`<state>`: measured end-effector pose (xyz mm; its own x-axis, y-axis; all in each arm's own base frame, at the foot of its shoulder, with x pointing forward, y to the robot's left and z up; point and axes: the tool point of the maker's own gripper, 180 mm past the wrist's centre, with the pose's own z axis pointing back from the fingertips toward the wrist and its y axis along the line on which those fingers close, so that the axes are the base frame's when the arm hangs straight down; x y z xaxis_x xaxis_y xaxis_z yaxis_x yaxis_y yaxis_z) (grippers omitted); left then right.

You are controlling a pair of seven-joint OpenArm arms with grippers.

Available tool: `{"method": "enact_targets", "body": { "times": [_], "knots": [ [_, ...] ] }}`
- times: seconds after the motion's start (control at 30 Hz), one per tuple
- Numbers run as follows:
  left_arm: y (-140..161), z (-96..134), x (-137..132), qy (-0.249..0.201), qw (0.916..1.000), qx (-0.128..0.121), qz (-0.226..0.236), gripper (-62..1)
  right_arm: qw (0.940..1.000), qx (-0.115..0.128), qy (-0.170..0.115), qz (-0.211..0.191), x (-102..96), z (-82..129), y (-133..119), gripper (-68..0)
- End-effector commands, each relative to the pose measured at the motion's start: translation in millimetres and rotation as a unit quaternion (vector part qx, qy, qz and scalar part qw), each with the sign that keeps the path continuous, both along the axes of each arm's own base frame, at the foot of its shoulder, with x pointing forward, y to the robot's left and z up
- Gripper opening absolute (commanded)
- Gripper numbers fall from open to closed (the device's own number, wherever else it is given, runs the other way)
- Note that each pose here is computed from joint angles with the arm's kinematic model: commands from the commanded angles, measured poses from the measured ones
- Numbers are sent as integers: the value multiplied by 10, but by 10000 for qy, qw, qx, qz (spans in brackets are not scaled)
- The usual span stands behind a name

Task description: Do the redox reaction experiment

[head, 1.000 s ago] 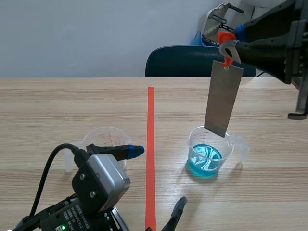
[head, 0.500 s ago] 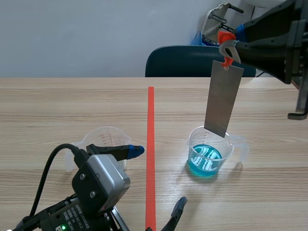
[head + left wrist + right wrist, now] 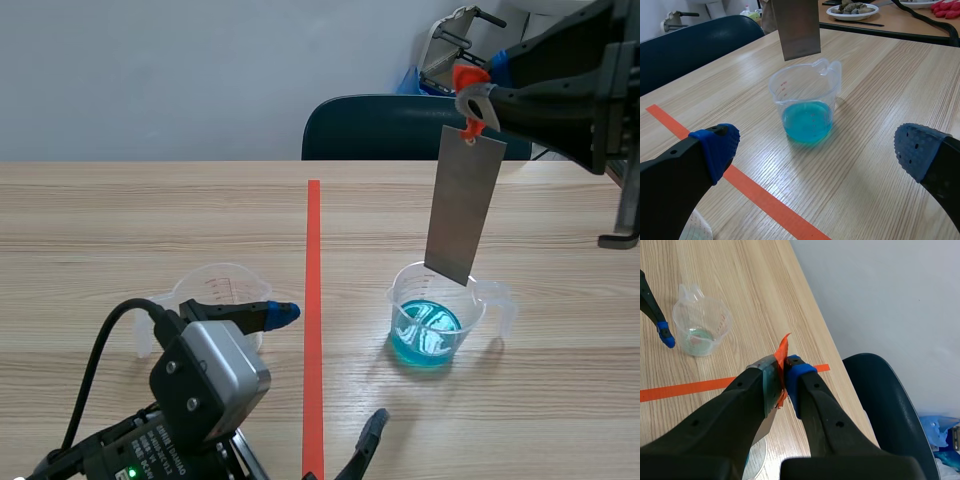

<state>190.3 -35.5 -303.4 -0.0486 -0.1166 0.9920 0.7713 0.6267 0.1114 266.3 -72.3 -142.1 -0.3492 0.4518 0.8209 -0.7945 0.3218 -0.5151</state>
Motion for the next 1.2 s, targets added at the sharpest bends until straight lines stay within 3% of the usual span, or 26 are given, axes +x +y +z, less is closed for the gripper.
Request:
{"method": "enact_targets", "body": {
  "times": [0.0,0.97,1.17],
  "knots": [
    [-24,75,4,-63,9999,-147,3,14,9999,47,-93,68,7,78,9,-667],
    [-23,73,3,-61,9999,-142,2,14,10000,33,-45,72,-9,44,10,-667],
    [-23,73,3,-61,9999,-142,2,14,9997,37,-153,188,-22,18,17,-667]
  ]
}}
